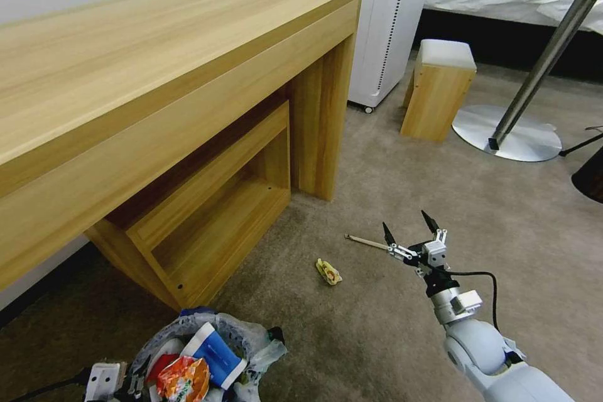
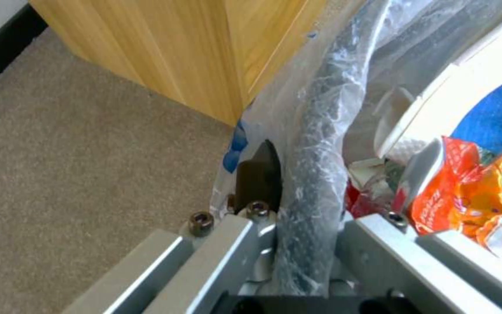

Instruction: Pick up the trash bin and place the garbage on the floor into it.

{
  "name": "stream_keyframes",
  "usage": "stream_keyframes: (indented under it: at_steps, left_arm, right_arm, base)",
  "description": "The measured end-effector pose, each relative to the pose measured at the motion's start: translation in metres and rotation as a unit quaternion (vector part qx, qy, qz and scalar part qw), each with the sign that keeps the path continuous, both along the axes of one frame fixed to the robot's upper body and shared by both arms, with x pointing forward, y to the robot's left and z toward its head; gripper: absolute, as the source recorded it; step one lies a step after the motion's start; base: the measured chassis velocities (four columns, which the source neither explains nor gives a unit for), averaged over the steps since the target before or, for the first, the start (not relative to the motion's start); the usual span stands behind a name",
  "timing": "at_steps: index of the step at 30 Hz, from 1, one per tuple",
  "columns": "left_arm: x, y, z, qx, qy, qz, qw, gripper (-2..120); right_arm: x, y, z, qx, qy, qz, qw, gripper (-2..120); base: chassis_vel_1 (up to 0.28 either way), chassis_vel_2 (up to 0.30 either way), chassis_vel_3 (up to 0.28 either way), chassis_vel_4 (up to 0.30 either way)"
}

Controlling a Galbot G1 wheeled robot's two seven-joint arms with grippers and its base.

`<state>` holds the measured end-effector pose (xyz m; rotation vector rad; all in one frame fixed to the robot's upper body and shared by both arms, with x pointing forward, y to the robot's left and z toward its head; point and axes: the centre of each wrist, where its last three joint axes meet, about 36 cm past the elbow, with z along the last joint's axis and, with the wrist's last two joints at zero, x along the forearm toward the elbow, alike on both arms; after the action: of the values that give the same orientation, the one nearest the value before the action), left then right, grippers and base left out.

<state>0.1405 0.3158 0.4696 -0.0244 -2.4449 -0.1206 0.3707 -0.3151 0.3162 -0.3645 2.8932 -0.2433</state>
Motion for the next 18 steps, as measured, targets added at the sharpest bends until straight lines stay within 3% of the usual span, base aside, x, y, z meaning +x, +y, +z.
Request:
stream_keyframes:
  at_steps: [18]
  left_arm:
    - [0.0020,0.0026,-0.0033,0.006,0.001,-0.007,1.0000,0]
  right_arm:
    - [0.0054,0.0019,-0.0030,0.001,0.004,0.007,1.000,100]
  base:
    - [0.000,0.000,0.000,0.000]
